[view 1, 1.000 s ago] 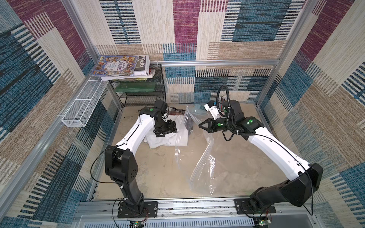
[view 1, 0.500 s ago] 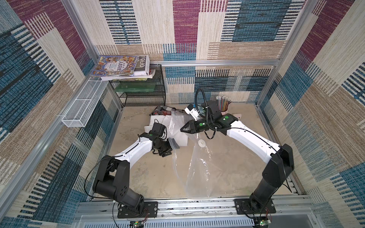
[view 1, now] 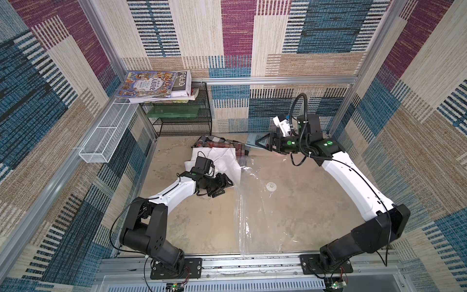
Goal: Take the shirt out of the vacuum bag
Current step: Place the vacuum bag at the center of the board, then adjust the vacuum bag at the center of the board.
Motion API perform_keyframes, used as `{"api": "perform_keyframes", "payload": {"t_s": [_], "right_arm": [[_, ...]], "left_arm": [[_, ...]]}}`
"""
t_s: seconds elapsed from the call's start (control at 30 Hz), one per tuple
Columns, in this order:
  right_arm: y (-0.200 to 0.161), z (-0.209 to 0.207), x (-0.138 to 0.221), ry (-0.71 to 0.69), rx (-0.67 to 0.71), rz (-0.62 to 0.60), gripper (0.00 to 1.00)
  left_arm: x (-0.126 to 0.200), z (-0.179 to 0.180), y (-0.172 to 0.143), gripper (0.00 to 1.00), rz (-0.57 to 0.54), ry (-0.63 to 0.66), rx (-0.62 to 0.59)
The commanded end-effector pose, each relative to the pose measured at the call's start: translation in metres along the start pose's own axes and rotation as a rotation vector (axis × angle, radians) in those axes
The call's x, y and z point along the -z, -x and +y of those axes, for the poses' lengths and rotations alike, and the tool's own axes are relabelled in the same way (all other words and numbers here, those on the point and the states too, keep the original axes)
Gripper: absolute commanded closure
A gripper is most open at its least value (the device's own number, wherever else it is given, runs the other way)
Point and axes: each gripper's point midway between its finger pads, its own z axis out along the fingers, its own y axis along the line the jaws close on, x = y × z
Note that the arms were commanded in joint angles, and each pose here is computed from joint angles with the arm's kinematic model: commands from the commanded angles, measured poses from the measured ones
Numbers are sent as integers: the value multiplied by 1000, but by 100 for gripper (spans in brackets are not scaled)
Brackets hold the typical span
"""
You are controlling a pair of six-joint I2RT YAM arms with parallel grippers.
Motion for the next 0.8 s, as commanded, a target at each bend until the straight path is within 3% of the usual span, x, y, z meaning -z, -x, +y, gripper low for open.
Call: {"api": "perform_keyframes", "payload": {"t_s": [0.0, 0.23, 0.37, 0.57, 0.67, 0.77], "right_arm": [[-61, -86, 13, -274, -164, 80, 4], [-142, -167, 20, -527, -239, 176, 0], [-179, -185, -3, -524, -260, 263, 14], [-183, -152, -65, -396, -175, 330, 42], [-181, -125, -95, -316, -135, 376, 52], [-175, -95, -113, -247, -92, 391, 55]], "left_arm": [[-3, -8, 1, 31, 11, -45, -18], [-2, -18, -4, 35, 36, -97, -33], [0, -38, -12, 40, 55, -191, -53], [-6, -80, -32, 43, 96, -293, -153], [-13, -93, -40, 45, 107, -305, -186], [-9, -102, -40, 48, 77, -312, -196]]}}
